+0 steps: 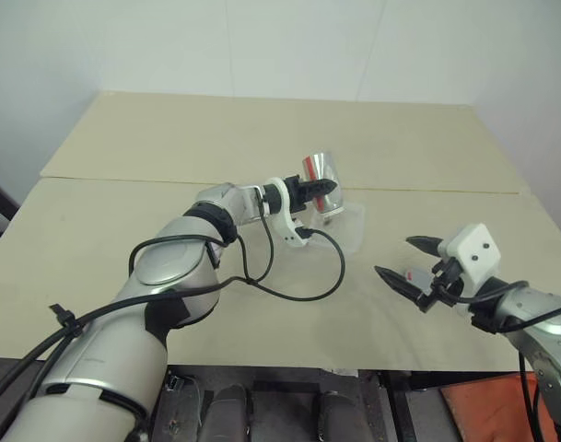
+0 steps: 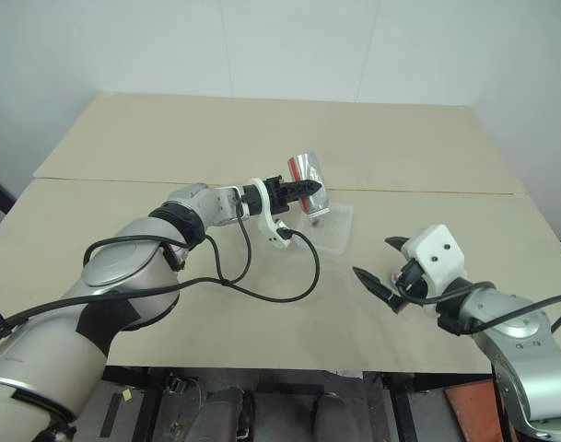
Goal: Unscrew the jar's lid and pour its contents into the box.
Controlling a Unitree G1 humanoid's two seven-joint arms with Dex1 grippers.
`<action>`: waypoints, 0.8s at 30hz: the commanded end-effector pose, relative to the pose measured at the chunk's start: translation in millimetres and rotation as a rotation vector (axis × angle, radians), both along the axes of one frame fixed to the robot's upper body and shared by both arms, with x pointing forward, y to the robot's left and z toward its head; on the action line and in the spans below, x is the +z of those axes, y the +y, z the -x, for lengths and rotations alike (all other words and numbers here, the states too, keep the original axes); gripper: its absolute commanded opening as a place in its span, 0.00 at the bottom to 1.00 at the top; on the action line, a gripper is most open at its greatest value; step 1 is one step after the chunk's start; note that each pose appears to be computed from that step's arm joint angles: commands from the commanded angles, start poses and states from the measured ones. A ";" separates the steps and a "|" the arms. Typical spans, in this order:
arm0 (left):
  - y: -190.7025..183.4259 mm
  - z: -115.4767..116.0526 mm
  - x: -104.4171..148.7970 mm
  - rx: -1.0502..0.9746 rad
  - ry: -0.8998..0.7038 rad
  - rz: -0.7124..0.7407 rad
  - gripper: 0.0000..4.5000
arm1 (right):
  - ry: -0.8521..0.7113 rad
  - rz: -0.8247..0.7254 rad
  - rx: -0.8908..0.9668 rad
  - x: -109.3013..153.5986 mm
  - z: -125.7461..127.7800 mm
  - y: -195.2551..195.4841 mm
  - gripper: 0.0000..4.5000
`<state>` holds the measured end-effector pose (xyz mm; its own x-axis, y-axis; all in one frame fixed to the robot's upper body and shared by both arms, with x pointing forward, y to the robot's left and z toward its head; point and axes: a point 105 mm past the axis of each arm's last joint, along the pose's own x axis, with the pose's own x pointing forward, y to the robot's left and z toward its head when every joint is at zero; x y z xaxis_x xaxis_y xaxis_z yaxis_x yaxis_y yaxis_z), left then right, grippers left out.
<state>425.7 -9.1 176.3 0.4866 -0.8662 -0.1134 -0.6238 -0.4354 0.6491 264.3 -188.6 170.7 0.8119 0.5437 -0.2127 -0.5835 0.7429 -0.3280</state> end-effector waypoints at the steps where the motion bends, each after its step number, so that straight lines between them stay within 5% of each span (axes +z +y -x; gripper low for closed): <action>1: -5.9 -0.8 15.6 -0.024 -0.080 0.005 0.42 | -0.047 0.025 -0.004 11.3 -0.3 -1.2 0.99; 4: -4.4 -3.7 18.6 0.019 -0.039 0.077 0.42 | -0.041 0.028 -0.002 9.0 -1.3 -0.8 0.99; 8: 2.9 -11.7 21.7 0.170 0.252 0.359 0.42 | -0.041 0.031 -0.004 8.3 -2.8 -0.7 0.99; 14: 33.3 -25.6 30.3 0.296 0.863 1.037 0.42 | -0.037 0.024 -0.020 5.8 -3.1 -2.1 0.99; 17: 47.9 -26.8 25.5 0.276 1.062 1.225 0.42 | -0.032 0.022 -0.021 3.9 -3.6 -1.4 0.99; 24: 76.9 10.6 22.9 0.032 1.383 1.642 0.42 | -0.015 0.007 0.034 0.8 -7.7 9.1 0.99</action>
